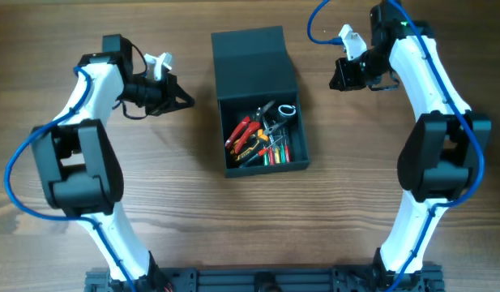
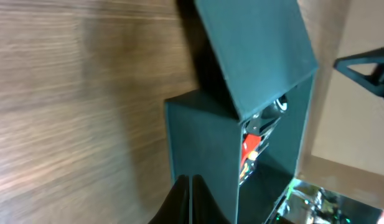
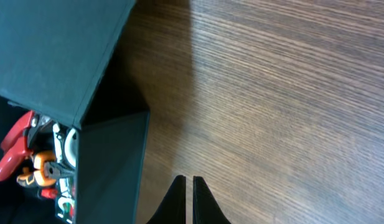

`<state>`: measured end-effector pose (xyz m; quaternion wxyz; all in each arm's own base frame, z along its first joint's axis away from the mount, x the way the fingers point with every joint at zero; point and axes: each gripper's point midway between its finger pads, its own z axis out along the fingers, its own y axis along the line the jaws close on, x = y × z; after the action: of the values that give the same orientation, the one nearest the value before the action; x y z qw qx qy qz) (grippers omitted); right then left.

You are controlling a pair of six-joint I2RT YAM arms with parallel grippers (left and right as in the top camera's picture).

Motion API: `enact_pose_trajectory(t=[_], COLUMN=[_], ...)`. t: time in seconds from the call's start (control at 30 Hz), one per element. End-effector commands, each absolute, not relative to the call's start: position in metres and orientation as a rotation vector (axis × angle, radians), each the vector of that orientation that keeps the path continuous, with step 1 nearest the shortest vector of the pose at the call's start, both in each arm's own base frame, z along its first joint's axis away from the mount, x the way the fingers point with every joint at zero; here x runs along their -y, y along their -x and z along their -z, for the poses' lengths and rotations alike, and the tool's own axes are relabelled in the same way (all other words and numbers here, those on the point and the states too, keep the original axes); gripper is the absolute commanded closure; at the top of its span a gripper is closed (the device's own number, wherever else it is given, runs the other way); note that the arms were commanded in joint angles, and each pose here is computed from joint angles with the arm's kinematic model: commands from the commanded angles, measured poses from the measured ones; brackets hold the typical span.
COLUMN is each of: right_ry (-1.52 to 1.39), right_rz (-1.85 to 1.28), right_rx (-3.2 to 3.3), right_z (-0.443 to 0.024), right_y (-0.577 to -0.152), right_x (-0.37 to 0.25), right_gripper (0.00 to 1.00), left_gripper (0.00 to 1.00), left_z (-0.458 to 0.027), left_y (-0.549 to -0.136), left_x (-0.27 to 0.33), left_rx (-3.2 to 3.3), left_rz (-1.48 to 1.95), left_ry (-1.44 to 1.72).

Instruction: Pack container

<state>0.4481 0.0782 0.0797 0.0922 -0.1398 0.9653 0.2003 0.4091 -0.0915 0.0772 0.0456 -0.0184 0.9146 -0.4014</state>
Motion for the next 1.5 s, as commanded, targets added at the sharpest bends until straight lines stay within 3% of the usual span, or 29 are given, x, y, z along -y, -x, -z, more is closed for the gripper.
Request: enact_pose_trajectory(t=[0.0, 0.17, 0.4, 0.6, 1.13, 1.47], right_ry=[0.427, 0.386, 0.042, -0.059, -0.209, -0.071], right_rz=[-0.716, -0.97, -1.163, -1.435, -1.326, -1.555], right_rx=[-2.878, -2.761, -2.677, -2.648, -2.771, -2.65], right_z=[-0.059, -0.063, -0.078, -0.051, -0.024, -0.027], right_y=[-0.447, -0.46, -0.492, -0.494, -0.488, -0.488], right_x=[-0.096, -0.126, -0.143, -0.161, -0.148, -0.17], right_gripper=[0.96, 0.96, 0.96, 0.96, 0.96, 0.96], left_gripper=[0.96, 0.96, 0.96, 0.96, 0.96, 0.96], left_z=[-0.073, -0.055, -0.031, -0.018, -0.01, -0.016], left_y=[-0.413, -0.421, -0.43, -0.434, -0.449, -0.456], left_x=[0.109, 0.109, 0.11, 0.125, 0.159, 0.162], left_rx=[-2.705, -2.715, -2.727, -2.731, -2.606, -2.567], left_rz=[1.427, 1.441, 1.453, 1.462, 1.667, 1.701], left_ry=[0.037, 0.111, 0.199, 0.167, 0.147, 0.161])
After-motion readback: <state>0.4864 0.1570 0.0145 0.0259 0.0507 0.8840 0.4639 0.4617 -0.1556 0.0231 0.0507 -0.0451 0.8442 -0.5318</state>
